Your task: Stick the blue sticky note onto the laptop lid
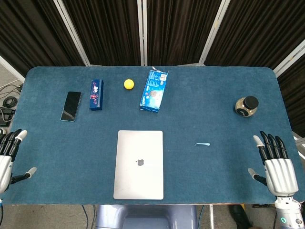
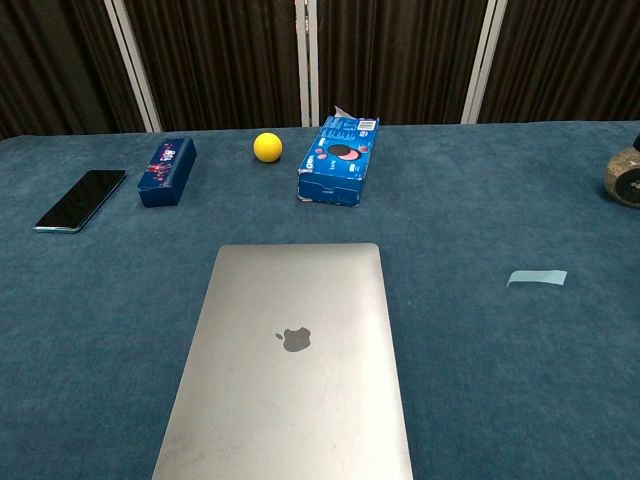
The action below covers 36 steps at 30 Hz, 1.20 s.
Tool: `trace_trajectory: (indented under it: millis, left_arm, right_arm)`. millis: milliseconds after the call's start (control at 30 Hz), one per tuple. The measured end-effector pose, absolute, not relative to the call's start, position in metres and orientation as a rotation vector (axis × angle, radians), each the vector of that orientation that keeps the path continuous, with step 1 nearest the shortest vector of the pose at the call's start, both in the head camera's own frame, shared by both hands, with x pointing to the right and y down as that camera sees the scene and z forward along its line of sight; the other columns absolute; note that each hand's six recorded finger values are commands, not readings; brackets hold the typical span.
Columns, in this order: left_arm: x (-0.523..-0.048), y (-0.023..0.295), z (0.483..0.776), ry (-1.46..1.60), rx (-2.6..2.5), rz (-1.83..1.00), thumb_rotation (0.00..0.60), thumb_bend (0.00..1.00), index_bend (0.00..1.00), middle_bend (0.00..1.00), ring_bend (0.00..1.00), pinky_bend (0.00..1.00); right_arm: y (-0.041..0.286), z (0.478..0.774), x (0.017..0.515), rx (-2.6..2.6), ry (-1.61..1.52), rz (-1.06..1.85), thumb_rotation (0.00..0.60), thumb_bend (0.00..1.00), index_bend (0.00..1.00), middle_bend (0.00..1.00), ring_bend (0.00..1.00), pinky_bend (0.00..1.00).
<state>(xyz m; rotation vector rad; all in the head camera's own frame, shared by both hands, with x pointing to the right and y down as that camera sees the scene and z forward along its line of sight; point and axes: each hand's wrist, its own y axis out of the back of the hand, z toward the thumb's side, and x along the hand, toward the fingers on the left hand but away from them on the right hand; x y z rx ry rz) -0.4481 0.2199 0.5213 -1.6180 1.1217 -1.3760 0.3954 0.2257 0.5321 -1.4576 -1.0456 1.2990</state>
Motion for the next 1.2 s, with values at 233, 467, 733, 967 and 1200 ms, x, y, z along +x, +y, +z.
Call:
trace_trajectory:
  millis: [233,467,733,967,1200]
  left_arm:
    - [-0.448,0.220,0.523,1.117,-1.617,-1.381,0.600,0.00,0.00,0.00,0.00,0.00]
    - [-0.449,0.217,0.529,1.112,-1.608,-1.400,0.600,0.00,0.00,0.00,0.00,0.00]
    - [-0.454,0.213,0.543,1.089,-1.589,-1.459,0.600,0.00,0.00,0.00,0.00,0.00]
    - [-0.456,0.210,0.554,1.074,-1.582,-1.497,0.600,0.00,0.00,0.00,0.00,0.00]
    - [-0.462,0.207,0.559,1.077,-1.573,-1.524,0.600,0.00,0.00,0.00,0.00,0.00]
  right_arm:
    - [0.225,0.546,0.395,-1.503,-1.027,1.329,0.600,0.00,0.04,0.00,0.00,0.00]
    - [0.205,0.577,0.387,-1.603,-0.947,1.383,0.600,0.03,0.23,0.00,0.00,0.00]
    - [0.148,0.637,0.353,-1.789,-0.852,1.467,0.600,0.41,0.40,0.00,0.00,0.00]
    - [0.131,0.681,0.320,-1.857,-0.819,1.516,0.600,0.41,0.42,0.00,0.00,0.00]
    - [0.134,0.711,0.307,-1.885,-0.725,1.566,0.600,0.41,0.46,0.00,0.00,0.00]
